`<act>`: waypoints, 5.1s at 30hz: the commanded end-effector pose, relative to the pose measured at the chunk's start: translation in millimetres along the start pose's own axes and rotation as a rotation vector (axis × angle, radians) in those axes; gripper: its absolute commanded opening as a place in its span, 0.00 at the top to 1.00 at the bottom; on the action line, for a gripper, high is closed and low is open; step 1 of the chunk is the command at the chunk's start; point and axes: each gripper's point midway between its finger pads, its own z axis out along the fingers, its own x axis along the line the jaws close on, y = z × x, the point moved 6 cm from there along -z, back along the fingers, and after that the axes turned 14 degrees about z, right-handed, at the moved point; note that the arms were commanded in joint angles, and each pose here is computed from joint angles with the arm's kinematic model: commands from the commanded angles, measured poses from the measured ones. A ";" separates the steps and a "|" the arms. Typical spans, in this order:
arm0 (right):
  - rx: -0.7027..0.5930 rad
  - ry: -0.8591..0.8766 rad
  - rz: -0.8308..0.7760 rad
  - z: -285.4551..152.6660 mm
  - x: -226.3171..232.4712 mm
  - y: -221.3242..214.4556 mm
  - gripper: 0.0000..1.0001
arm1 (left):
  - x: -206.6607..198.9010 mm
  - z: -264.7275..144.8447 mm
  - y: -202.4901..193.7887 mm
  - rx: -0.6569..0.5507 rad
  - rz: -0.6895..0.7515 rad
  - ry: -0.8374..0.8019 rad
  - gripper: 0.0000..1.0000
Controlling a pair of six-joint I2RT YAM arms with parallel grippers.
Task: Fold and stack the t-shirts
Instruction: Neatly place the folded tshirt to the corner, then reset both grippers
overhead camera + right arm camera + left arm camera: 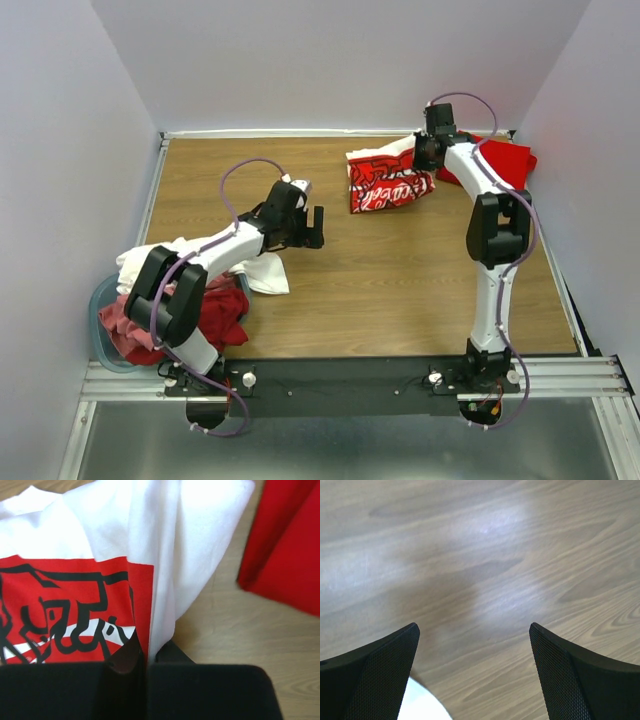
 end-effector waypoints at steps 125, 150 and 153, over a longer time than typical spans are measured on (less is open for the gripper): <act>-0.241 0.047 0.237 -187.8 -34.4 -107.0 0.00 | 18.2 -167.6 3.5 -0.577 -0.144 0.201 0.02; -0.161 0.126 0.160 -201.4 8.4 -172.6 0.00 | 39.4 -213.5 -14.0 -0.644 -0.199 0.385 0.02; -0.166 0.122 0.160 -202.3 7.4 -172.7 0.00 | 42.2 -215.8 -15.1 -0.639 -0.217 0.412 0.02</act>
